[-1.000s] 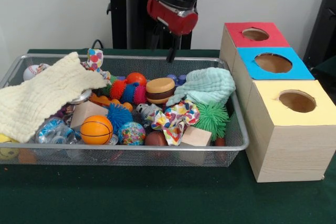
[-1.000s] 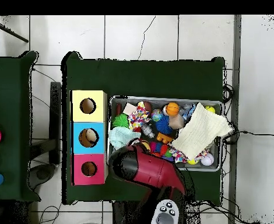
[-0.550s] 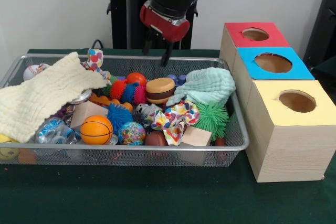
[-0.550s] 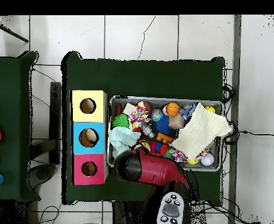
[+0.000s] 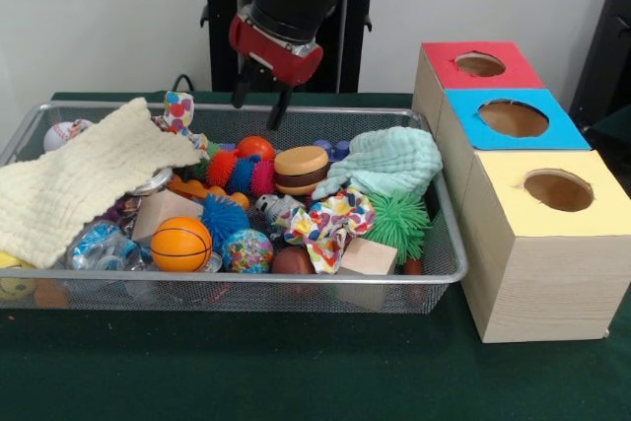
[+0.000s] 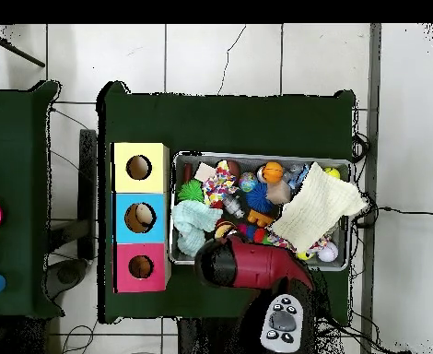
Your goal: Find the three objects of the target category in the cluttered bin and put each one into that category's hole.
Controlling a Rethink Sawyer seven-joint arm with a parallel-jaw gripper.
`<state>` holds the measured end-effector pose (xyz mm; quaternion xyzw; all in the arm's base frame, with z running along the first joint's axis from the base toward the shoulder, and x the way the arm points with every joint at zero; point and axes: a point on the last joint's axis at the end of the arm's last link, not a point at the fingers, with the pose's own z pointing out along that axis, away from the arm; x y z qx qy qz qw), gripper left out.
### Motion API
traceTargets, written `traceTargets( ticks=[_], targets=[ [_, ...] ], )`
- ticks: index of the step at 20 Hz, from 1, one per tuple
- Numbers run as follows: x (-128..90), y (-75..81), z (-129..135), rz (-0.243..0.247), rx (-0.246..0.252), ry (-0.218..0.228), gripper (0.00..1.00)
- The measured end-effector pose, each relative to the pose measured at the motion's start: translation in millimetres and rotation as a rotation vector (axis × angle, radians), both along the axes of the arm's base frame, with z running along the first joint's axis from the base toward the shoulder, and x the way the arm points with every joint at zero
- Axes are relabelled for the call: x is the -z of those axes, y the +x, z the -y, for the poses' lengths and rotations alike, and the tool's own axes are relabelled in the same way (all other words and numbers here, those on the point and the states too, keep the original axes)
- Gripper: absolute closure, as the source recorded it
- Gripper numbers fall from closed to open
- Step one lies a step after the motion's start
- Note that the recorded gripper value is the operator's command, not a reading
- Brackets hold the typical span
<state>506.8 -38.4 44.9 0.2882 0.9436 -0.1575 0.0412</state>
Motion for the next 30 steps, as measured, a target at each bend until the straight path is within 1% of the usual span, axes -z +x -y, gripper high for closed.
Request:
traceTargets(
  ticks=[3,4,9,11,13,14,17,22,26,27,30],
  targets=[
    [4.0,-4.3,9.2,-0.016,-0.024,-0.019,0.00],
    [5.9,-7.0,13.6,-0.025,-0.042,-0.033,0.00],
    [8.4,-11.4,24.2,-0.042,-0.071,-0.061,0.00],
    [10.4,-15.5,33.6,-0.056,-0.089,-0.083,0.00],
    [11.8,-17.9,38.4,-0.062,-0.099,-0.094,0.00],
    [14.0,-20.9,44.3,-0.068,-0.111,-0.107,0.00],
    [19.7,-27.1,55.7,-0.069,-0.131,-0.130,0.00],
    [29.0,-35.2,72.8,-0.047,-0.169,-0.167,0.00],
    [36.5,-36.9,86.2,-0.007,-0.210,-0.199,0.00],
    [39.5,-36.8,91.4,0.009,-0.227,-0.211,0.00],
    [43.1,-37.1,97.1,0.025,-0.245,-0.223,0.00]
  ],
)
